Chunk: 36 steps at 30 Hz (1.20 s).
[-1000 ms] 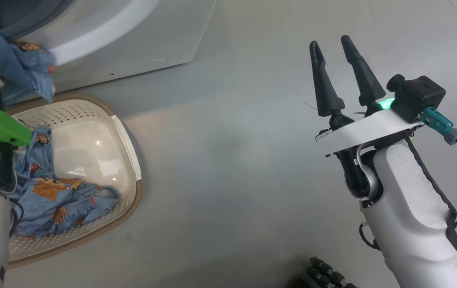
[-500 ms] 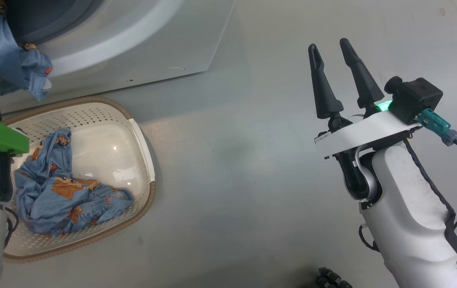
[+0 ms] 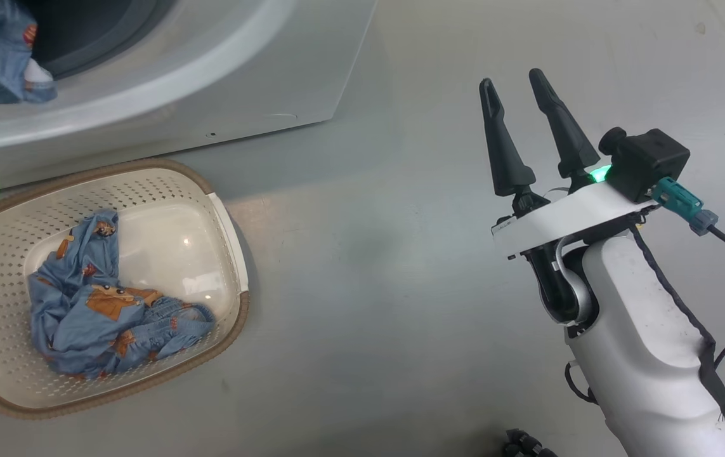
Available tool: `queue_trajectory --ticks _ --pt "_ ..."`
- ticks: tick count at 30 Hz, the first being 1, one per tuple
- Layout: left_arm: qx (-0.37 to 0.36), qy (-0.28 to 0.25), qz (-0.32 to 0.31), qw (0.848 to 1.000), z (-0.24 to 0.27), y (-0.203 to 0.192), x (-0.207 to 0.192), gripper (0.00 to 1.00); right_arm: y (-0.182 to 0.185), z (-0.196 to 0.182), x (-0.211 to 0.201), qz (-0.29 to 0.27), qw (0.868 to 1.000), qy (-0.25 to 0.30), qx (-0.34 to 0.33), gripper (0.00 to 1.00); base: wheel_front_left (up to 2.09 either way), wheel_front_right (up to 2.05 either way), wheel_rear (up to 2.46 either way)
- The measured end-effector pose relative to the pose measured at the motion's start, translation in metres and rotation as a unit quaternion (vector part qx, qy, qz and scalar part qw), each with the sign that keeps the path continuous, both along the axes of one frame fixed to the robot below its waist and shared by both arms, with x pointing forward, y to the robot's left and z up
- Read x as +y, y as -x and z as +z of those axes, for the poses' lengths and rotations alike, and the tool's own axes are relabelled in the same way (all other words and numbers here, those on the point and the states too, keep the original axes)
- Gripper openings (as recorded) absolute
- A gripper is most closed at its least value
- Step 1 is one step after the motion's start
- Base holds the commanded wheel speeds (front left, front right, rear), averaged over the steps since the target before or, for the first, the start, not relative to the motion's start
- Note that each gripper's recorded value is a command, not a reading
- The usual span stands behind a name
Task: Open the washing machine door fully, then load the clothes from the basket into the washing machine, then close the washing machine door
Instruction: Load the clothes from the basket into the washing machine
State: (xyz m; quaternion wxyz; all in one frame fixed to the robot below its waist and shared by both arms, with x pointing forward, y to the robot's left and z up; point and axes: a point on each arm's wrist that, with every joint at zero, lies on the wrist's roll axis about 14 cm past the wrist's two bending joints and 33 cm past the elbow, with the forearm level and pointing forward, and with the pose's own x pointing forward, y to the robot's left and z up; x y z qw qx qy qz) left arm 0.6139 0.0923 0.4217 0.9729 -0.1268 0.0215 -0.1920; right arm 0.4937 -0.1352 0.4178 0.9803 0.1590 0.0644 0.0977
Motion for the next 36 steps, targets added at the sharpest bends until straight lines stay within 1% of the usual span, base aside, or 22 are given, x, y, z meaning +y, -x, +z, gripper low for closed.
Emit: queue_trajectory --ticks 5,15,20,28,29,30,31,36 --pt "0.008 -0.026 -0.004 1.000 0.004 -0.020 0.005 0.00 0.003 -0.003 -0.001 0.000 1.000 0.003 0.006 1.00 0.00 0.00 0.00" --pt "0.026 -0.045 -0.020 0.998 0.002 -0.058 -0.014 0.00 0.010 -0.009 -0.016 -0.020 1.000 0.007 0.019 1.00 0.00 0.00 0.00" --pt "0.035 -0.040 -0.025 0.998 0.000 -0.075 -0.026 0.00 0.013 -0.012 -0.029 -0.037 0.999 0.013 0.025 1.00 0.00 0.00 0.00" --pt "0.013 -0.023 -0.022 0.999 0.014 -0.103 -0.041 0.00 0.020 -0.017 -0.045 -0.056 0.997 0.026 0.037 1.00 0.00 0.00 0.00" --pt "0.013 -0.021 -0.021 0.999 0.015 -0.106 -0.043 0.01 0.020 -0.017 -0.047 -0.059 0.997 0.027 0.037 1.00 0.00 0.00 0.00" --pt "0.012 -0.019 -0.021 1.000 0.015 -0.108 -0.045 0.74 0.020 -0.018 -0.049 -0.061 0.997 0.028 0.038 1.00 0.00 0.00 0.00" --pt "0.014 -0.018 -0.020 1.000 0.015 -0.109 -0.046 1.00 0.020 -0.018 -0.050 -0.062 0.997 0.029 0.038 1.00 0.00 0.00 0.00" --pt "0.042 -0.015 -0.019 0.999 -0.001 -0.108 -0.049 1.00 0.021 -0.017 -0.053 -0.068 0.997 0.030 0.038 1.00 0.00 0.00 0.00"
